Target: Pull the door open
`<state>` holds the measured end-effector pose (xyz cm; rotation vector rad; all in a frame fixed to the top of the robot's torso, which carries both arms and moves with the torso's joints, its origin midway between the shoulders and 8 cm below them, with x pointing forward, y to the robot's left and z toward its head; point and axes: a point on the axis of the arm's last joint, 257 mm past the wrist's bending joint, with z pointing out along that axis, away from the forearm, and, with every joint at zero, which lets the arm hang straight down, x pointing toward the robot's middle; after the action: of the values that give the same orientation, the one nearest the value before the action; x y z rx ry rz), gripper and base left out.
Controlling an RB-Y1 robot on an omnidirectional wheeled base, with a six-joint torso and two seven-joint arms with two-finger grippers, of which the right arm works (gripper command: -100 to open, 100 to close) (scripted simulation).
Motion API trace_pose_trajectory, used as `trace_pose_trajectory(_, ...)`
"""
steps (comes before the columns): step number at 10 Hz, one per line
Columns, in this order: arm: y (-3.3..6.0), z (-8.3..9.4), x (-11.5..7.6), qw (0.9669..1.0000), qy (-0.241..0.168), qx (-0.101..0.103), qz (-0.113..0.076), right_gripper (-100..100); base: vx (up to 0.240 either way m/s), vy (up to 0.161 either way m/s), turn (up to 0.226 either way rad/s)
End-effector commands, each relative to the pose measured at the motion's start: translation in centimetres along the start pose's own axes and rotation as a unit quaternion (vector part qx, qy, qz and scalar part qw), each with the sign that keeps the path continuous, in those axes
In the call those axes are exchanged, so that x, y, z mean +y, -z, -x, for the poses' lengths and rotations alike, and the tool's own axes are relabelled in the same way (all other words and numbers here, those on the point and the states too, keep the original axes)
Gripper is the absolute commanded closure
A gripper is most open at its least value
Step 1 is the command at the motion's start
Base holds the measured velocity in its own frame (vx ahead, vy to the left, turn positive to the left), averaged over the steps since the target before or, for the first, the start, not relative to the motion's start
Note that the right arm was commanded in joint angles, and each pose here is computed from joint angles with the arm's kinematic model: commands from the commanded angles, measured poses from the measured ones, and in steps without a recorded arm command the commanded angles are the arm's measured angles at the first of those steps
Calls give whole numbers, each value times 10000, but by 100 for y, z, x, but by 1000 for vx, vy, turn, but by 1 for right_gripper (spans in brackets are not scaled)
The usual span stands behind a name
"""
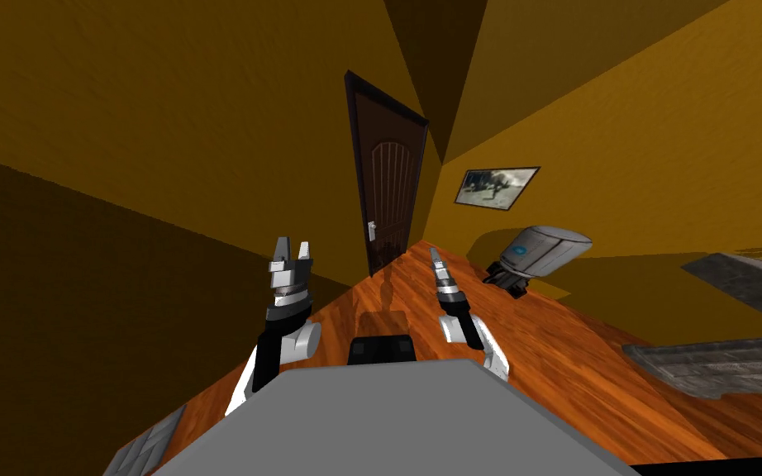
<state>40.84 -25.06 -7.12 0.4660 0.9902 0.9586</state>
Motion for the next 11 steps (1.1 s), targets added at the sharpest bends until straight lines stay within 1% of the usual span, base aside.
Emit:
trace_pose_trajectory(1, 12, -86, -60, 9997, 190, 124, -2, -100, 138, 44, 29)
trace_pose_trajectory(2, 14, -161, -111, 9991, 358, 238, -1, -100, 152, -9, 34)
trace_pose_trajectory(3, 16, -199, -138, 9986, 444, 297, 1, -100, 150, 0, 40)
trace_pose_trajectory(4, 21, -277, -191, 9972, 617, 416, 7, -100, 148, 33, 47)
trace_pose_trajectory(5, 24, -315, -218, 9964, 703, 477, 10, -100, 142, 26, 29)
trace_pose_trajectory(6, 31, -393, -273, 9944, 876, 599, 20, -100, 167, 22, 43)
trace_pose_trajectory(7, 36, -432, -302, 9931, 963, 662, 25, -100, 167, 18, 34)
trace_pose_trajectory(8, 46, -511, -358, 9904, 1136, 789, 39, -100, 167, 42, 51)
trace_pose_trajectory(9, 52, -550, -387, 9888, 1223, 853, 47, -100, 131, 32, 32)
trace_pose_trajectory(10, 65, -628, -445, 9853, 1394, 981, 64, -100, 146, 9, 32)
trace_pose_trajectory(11, 73, -666, -474, 9834, 1479, 1045, 74, -100, 163, 3, 42)
